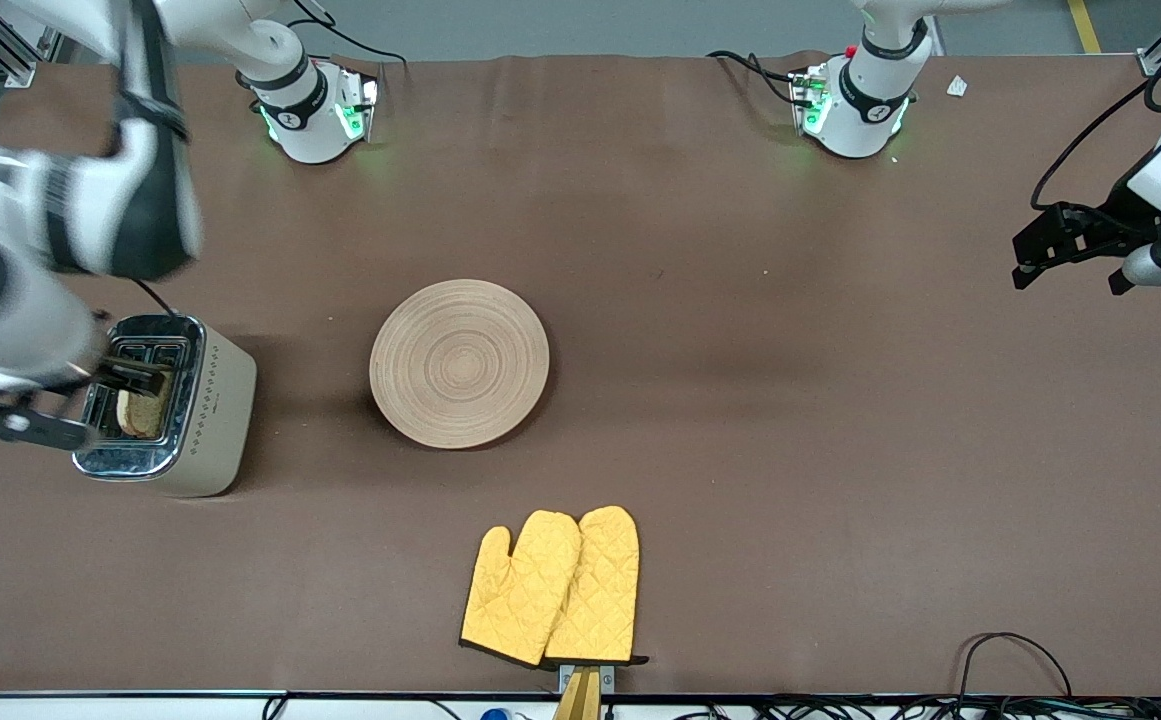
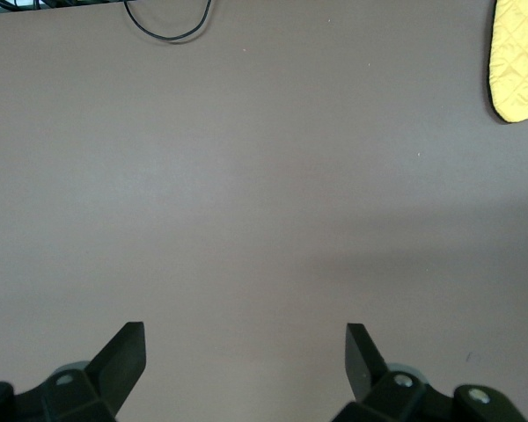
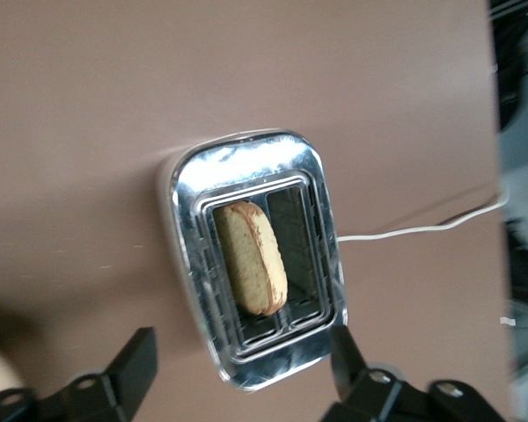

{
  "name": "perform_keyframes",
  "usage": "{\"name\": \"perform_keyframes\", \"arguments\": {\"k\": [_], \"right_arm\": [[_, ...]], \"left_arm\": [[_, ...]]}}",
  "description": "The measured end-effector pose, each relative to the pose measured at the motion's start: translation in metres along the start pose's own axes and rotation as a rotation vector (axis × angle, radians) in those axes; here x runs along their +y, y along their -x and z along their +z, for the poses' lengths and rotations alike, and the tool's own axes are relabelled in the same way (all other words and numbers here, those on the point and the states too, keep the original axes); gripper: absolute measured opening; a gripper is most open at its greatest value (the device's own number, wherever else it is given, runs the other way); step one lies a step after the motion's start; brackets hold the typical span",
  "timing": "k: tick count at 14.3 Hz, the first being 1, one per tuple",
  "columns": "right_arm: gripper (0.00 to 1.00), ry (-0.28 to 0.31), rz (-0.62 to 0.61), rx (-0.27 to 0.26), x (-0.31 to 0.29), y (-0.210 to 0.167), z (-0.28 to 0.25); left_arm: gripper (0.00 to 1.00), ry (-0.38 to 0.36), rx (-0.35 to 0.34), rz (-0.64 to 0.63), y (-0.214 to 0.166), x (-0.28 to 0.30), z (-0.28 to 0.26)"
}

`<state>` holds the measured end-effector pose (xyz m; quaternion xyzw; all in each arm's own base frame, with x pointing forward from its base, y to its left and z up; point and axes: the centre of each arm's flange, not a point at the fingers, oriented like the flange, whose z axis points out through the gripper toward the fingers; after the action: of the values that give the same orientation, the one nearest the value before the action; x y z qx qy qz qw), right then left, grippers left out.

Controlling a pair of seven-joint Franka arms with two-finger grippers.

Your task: Move plate and put bread in toaster

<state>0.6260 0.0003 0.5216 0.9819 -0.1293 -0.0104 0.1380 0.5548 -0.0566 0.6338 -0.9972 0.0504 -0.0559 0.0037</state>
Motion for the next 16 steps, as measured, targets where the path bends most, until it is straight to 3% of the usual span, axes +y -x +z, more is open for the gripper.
{"name": "perform_keyframes", "arguments": {"k": [1, 3, 6, 11, 16], "right_arm": [[1.00, -0.069, 0.025, 0.011, 0.025, 0.005, -0.015], [1.00, -0.174, 0.046, 0.045, 0.058, 0.025, -0.035], [1.00, -0.277, 0.027, 0.047, 0.082, 0.064, -0.051], [1.00, -0.306, -0.034, 0.027, 0.070, 0.090, -0.070], [1.00, -0.303, -0.034, 0.052, 0.075, 0.090, -0.081]], "left_arm": [[1.00, 0.000, 0.000, 0.000, 0.000, 0.000, 0.000], [1.00, 0.000, 0.000, 0.000, 0.000, 0.000, 0.000], [1.00, 0.000, 0.000, -0.001, 0.000, 0.000, 0.000], [1.00, 0.000, 0.000, 0.000, 0.000, -0.001, 0.000], [1.00, -0.001, -0.003, 0.007, -0.001, -0.008, 0.002]]}}
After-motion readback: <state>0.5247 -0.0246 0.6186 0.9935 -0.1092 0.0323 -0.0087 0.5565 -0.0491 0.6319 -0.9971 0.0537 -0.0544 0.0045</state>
